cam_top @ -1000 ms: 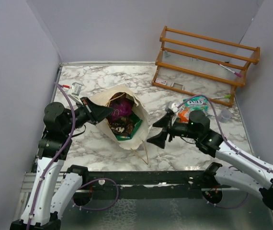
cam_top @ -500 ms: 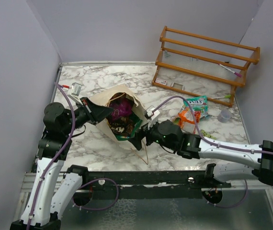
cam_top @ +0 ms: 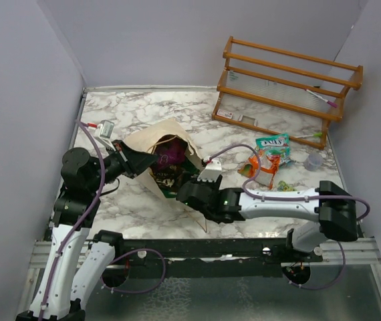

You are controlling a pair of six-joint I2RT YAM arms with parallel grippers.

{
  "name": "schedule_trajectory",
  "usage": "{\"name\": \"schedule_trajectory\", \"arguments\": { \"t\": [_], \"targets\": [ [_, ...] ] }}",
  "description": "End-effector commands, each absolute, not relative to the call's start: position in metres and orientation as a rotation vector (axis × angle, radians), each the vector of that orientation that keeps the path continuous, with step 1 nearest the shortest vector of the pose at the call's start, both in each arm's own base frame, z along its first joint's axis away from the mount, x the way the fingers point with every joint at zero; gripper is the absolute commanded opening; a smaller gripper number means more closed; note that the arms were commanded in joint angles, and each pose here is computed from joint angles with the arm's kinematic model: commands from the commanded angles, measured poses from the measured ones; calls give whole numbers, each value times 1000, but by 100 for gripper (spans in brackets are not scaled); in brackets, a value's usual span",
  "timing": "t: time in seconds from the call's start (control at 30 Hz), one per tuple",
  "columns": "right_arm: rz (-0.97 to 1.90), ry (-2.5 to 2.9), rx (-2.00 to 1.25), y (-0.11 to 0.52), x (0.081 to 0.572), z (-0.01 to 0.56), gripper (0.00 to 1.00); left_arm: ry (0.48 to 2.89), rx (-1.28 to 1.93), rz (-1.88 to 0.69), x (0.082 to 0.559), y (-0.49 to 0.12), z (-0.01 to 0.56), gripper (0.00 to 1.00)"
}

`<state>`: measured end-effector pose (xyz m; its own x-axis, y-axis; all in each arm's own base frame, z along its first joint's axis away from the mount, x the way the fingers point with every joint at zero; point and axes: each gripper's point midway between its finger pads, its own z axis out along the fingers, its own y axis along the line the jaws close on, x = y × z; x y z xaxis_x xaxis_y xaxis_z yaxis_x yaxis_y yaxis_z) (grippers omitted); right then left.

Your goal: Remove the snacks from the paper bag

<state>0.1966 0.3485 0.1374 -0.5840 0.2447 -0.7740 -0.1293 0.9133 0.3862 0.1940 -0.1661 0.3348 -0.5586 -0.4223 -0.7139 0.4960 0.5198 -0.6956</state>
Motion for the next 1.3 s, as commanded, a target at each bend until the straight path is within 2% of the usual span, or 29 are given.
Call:
{"name": "schedule_trajectory", "arguments": {
  "t": [0.0, 0.1, 0.17, 0.43, 0.6, 0.8, 0.87, 0.93, 1.13, 1.27],
  "targets": [
    [289, 2076, 351, 329, 209, 123, 77, 1776, 57, -1207, 196, -167, 336, 0],
    [252, 2031, 416, 329, 217, 120, 66, 1772, 67, -1218, 196, -169, 341, 0],
    [237, 1994, 431, 329, 222, 120, 62, 1765, 73, -1218, 196, -169, 345, 0],
    [189, 1924, 448, 335, 233, 115, 61, 1764, 77, -1225, 197, -170, 346, 0],
    [204, 1942, 424, 341, 238, 110, 54, 1769, 88, -1226, 199, -171, 348, 0],
    [402, 1955, 366, 362, 250, 114, 54, 1764, 94, -1227, 199, -171, 349, 0],
    [444, 1946, 336, 366, 252, 114, 53, 1767, 92, -1225, 199, -171, 348, 0],
    [445, 1949, 343, 365, 256, 111, 46, 1768, 91, -1225, 199, -171, 348, 0],
    [412, 1959, 383, 365, 270, 98, 44, 1766, 97, -1215, 197, -170, 352, 0],
    [406, 1969, 388, 367, 271, 91, 40, 1769, 98, -1209, 197, -170, 352, 0]
  ]
}}
